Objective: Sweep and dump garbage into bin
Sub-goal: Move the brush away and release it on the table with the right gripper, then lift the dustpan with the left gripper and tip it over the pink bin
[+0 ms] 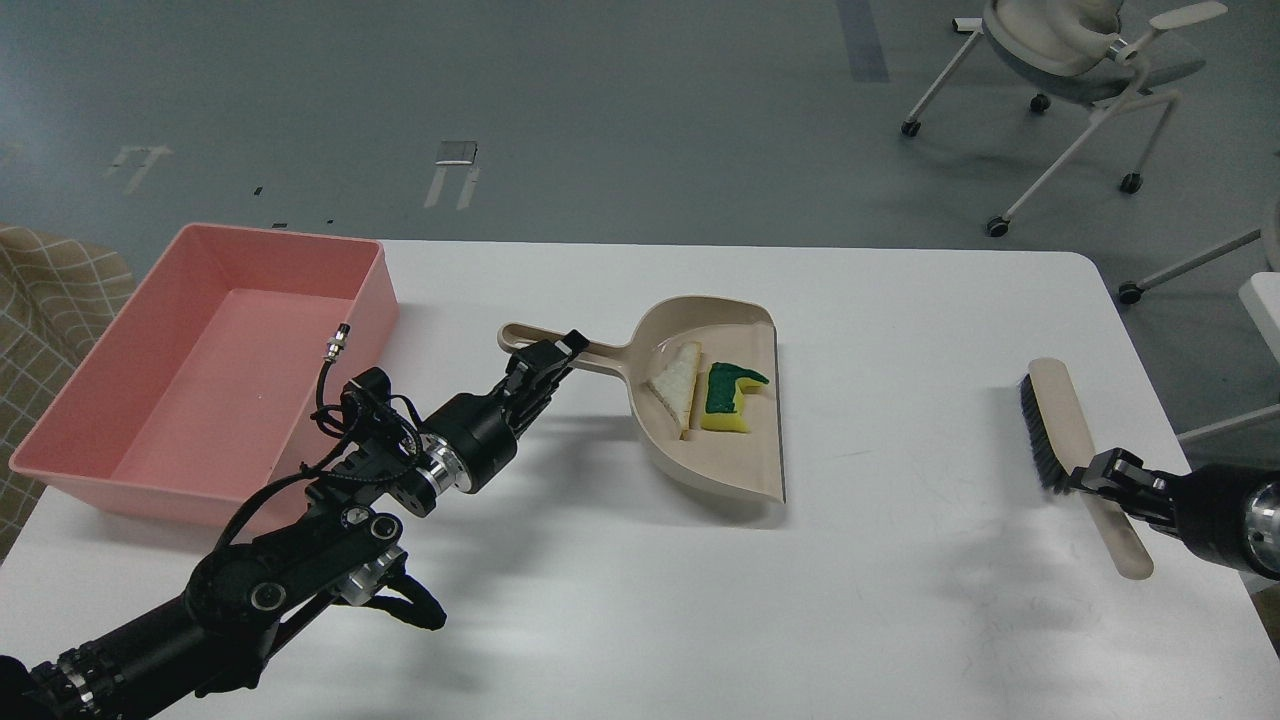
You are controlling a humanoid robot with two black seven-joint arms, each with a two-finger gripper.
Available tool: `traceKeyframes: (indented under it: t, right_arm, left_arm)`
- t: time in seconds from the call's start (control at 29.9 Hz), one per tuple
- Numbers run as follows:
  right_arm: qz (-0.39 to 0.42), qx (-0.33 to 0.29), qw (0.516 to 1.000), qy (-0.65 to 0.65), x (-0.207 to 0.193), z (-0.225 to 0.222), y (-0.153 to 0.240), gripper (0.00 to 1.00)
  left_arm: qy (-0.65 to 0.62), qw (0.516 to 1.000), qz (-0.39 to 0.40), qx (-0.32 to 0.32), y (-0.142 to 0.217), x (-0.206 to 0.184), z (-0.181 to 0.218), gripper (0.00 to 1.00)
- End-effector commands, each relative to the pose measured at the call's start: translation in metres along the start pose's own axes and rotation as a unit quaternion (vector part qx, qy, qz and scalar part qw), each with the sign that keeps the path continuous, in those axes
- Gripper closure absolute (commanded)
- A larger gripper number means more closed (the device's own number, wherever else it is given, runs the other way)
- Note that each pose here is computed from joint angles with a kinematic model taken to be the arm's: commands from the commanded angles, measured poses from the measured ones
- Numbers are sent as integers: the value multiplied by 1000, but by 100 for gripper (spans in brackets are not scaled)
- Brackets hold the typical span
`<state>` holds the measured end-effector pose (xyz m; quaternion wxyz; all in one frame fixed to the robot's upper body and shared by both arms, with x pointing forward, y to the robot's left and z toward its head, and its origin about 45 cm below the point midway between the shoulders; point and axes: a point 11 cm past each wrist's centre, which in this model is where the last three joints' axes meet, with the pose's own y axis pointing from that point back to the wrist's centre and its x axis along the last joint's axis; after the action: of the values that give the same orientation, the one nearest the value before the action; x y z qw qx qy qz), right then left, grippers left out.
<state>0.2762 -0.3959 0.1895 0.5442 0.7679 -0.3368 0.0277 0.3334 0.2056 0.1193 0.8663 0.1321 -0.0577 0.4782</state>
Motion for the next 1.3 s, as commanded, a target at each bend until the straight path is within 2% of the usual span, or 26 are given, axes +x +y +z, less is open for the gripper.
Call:
traceKeyframes:
  t: [0.0,0.27,0.47,0.7,0.77,1.0,1.17,1.27]
  right_arm:
    - [-1,1,1000,-1,-1,0,-1,63]
    - [9,11,1000,-4,7,-6,2,60]
    - [51,31,998,-13,33,-15,17,48]
    - [108,79,990,-47,66,-31,39,23]
    - [127,121,981,-80,76,-43,44,6]
    - [161,190,959,-138,89,-59,50,3]
    - [188,258,929,-186,101,-78,55,2]
    - [182,316,901,-235,95,-97,46,2]
  left_arm:
    - [-1,1000,0,0,1,1,-1,94]
    - [-4,1000,2,0,1,4,0,94]
    - [-5,1000,2,1,1,5,0,94]
    - [-5,1000,3,0,2,6,1,94]
    - [-6,1000,4,-1,2,7,1,94]
    - [-8,1000,6,-1,2,10,2,94]
    - [-9,1000,13,3,7,18,-1,94]
    - [10,999,31,-2,7,28,3,93]
